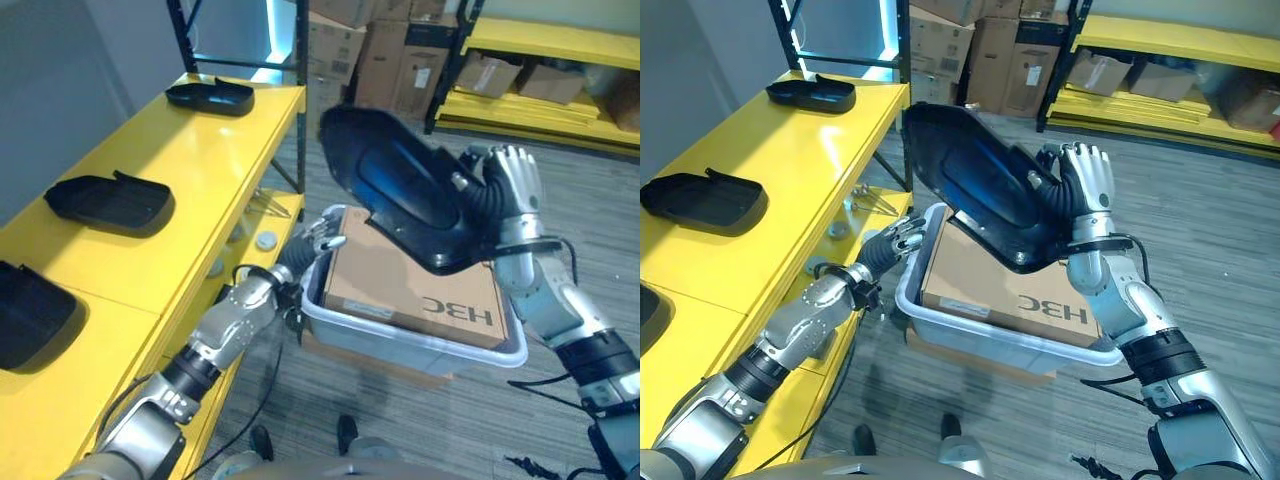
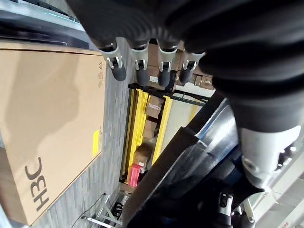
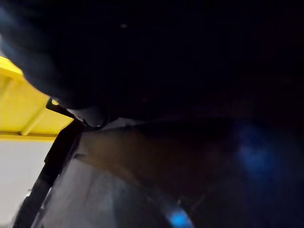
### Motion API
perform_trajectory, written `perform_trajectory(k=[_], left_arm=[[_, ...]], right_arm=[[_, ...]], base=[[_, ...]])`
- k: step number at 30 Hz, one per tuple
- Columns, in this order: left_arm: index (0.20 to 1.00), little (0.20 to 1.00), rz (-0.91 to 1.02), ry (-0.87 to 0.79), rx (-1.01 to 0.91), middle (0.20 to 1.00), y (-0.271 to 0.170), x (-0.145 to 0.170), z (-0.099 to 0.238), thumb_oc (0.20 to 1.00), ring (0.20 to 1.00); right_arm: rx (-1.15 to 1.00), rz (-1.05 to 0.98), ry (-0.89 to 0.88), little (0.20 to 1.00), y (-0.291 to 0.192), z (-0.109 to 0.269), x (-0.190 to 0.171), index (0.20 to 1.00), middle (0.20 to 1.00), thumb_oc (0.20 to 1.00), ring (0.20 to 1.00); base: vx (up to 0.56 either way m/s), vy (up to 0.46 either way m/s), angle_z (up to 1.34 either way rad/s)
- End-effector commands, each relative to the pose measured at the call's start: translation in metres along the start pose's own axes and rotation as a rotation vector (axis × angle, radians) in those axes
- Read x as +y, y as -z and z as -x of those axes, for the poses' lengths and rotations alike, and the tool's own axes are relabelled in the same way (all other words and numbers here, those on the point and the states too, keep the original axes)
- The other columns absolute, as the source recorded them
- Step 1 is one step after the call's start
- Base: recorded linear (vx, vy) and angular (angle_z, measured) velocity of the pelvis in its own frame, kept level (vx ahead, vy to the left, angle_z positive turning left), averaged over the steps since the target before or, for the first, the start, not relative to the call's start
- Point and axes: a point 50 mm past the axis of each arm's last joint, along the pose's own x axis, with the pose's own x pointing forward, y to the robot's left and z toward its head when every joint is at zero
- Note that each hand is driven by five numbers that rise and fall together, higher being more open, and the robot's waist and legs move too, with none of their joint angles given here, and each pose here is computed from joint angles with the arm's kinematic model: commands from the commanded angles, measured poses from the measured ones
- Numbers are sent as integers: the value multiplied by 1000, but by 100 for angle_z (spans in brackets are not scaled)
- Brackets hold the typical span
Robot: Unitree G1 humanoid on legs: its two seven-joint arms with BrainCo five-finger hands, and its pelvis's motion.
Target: Move parts from the plastic box to the shelf.
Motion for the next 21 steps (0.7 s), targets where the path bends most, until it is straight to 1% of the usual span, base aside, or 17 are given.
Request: perform_trajectory(k=[1,5,8,10,12,18,20,21], left_arm=[[1000,1000,-12,60,-55,1000,-19,-12,-16,1000,1000],[1000,1000,16,39,-89,1000,-22,-12,-17,1000,1000],[1000,1000,20,35,-92,1000,-22,-12,-18,1000,1000],[1000,1000,57,41,-102,1000,-22,-13,-18,1000,1000],[1000,1000,115,23,-153,1000,-28,-13,-18,1000,1000],[1000,1000,132,84,-234,1000,-38,-19,-16,1000,1000],[802,802,189,109,-262,802,-42,-24,-16,802,802],[614,614,234,128,-271,614,-44,-25,-16,614,614]], right_arm=[[-151,-80,137,200,-28,-34,-20,200,200,200,200],[-181,-215,118,200,-46,-35,-10,200,200,200,200],[-194,-245,104,200,-52,-35,-6,200,200,200,200],[-212,-287,80,200,-60,-35,-1,200,200,200,200],[-218,-370,43,200,-70,-32,8,200,200,200,200],[-287,-447,-47,200,-83,-21,18,200,200,200,200],[-322,-484,-61,200,-89,-18,20,200,200,200,200],[-336,-509,-66,200,-92,-17,20,200,200,200,200]], base=[[0,0,0],[0,3,6],[-1,5,7],[-7,16,12],[-2,12,3],[0,0,0],[0,0,0],[0,0,0]])
